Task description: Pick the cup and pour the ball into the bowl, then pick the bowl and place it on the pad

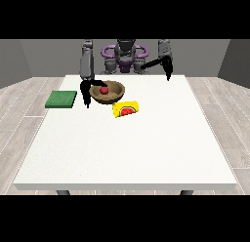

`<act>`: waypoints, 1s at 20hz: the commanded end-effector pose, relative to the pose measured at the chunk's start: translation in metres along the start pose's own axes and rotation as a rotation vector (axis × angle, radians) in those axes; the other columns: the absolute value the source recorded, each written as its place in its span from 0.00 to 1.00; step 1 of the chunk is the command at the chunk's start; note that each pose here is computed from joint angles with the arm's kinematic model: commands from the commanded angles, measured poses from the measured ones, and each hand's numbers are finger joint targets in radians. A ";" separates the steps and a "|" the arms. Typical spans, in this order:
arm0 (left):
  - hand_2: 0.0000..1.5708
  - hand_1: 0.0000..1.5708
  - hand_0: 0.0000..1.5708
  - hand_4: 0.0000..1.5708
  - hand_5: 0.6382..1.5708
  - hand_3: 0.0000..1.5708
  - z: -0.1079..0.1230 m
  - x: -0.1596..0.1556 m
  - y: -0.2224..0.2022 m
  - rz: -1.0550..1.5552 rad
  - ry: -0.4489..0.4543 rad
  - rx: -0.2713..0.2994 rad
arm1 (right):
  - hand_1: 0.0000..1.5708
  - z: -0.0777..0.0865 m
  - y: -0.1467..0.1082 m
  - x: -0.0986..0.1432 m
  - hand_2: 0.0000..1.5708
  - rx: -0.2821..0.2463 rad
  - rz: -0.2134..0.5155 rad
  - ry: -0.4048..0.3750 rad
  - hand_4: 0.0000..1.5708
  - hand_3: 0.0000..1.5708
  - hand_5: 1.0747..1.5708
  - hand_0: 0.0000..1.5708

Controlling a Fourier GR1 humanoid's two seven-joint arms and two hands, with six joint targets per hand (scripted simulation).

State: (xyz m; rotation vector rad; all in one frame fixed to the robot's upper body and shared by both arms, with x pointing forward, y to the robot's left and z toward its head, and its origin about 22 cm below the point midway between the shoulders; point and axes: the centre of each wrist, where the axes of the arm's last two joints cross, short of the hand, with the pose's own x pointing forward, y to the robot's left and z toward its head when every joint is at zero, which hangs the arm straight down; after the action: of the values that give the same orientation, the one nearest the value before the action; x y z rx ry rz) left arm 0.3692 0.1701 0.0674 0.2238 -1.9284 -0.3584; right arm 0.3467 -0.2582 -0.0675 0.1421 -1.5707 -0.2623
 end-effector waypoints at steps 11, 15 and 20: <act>0.00 0.00 0.00 0.00 1.00 0.00 -0.007 0.003 0.033 0.018 -0.041 0.001 | 1.00 0.013 0.007 -0.026 1.00 -0.135 0.205 0.255 0.67 1.00 0.96 1.00; 0.00 0.00 0.00 0.00 1.00 0.00 0.008 -0.020 0.035 0.043 0.050 0.014 | 1.00 -0.001 0.017 -0.011 1.00 -0.145 0.287 0.307 0.65 1.00 0.96 1.00; 0.00 0.00 0.00 0.00 1.00 0.00 0.027 -0.048 0.069 0.031 0.122 0.080 | 1.00 -0.015 0.037 0.005 1.00 -0.159 0.318 0.303 0.65 1.00 0.96 1.00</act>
State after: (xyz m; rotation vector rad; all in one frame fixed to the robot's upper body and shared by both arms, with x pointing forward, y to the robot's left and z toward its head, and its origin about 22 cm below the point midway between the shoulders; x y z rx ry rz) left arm 0.3670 0.2225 0.0519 0.2302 -1.8660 -0.2858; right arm 0.3569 -0.2390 -0.0623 -0.1464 -1.2918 -0.1268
